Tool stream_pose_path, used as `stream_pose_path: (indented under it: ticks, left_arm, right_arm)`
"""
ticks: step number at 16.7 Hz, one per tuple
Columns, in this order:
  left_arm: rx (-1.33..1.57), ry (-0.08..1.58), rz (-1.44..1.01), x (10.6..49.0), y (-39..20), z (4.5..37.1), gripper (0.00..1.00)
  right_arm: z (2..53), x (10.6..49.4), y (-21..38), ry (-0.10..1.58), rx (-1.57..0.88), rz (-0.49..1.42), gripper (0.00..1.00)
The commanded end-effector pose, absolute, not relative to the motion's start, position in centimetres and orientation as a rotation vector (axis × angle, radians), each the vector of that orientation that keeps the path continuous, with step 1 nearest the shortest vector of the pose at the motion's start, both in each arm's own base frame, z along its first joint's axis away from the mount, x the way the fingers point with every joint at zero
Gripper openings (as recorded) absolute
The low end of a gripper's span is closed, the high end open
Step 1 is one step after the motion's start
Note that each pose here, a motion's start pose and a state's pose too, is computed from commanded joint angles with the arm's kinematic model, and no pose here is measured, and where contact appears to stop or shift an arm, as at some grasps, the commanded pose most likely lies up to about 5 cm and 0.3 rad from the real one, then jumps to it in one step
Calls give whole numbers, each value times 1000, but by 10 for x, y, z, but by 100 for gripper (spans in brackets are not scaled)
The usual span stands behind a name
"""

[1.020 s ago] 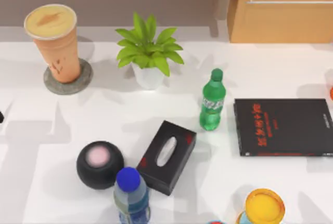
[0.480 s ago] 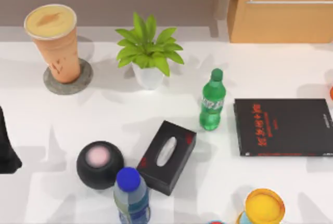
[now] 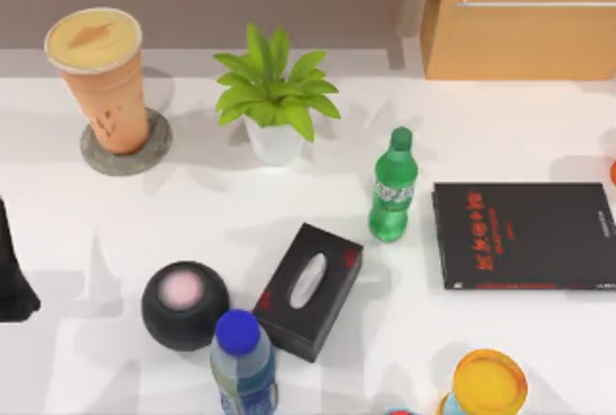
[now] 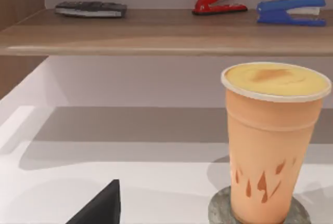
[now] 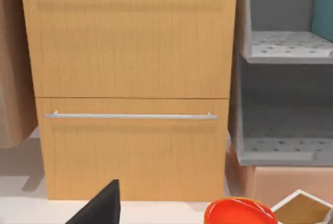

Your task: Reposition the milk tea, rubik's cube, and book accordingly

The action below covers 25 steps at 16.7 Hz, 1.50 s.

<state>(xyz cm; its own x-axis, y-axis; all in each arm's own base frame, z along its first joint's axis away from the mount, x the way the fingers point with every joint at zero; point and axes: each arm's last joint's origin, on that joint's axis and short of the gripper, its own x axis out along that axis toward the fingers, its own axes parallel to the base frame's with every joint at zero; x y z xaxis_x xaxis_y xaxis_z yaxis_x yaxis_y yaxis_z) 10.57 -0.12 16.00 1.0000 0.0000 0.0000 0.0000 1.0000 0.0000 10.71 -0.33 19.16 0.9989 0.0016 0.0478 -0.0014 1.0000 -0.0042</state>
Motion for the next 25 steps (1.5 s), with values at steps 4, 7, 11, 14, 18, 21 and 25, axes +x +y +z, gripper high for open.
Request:
stream_pose_path:
  ticks: [4,7,11,14,18,21,25]
  left_arm:
    - [0,0,0,106,-1,160,100]
    - [0,0,0,106,-1,160,100]
    - [0,0,0,106,-1,160,100]
    - [0,0,0,106,-1,160,100]
    - [0,0,0,106,-1,160,100]
    - [0,0,0,106,-1,160,100]
    - [0,0,0,106,-1,160,100]
  right_arm:
    - [255,126,-10,-99,-23,-2,100]
    - [301,168,-23,-97,-38,-6,100]
    - [330,257,-60,-56,-46,-8,100]
    - [320,328,-101,-20,-40,-8,100]
    - [282,398,-154,6,-29,-7,100]
    - [259,424,-181,6,-25,-7,100]
    - [249,432,-191,5,-23,-7,100]
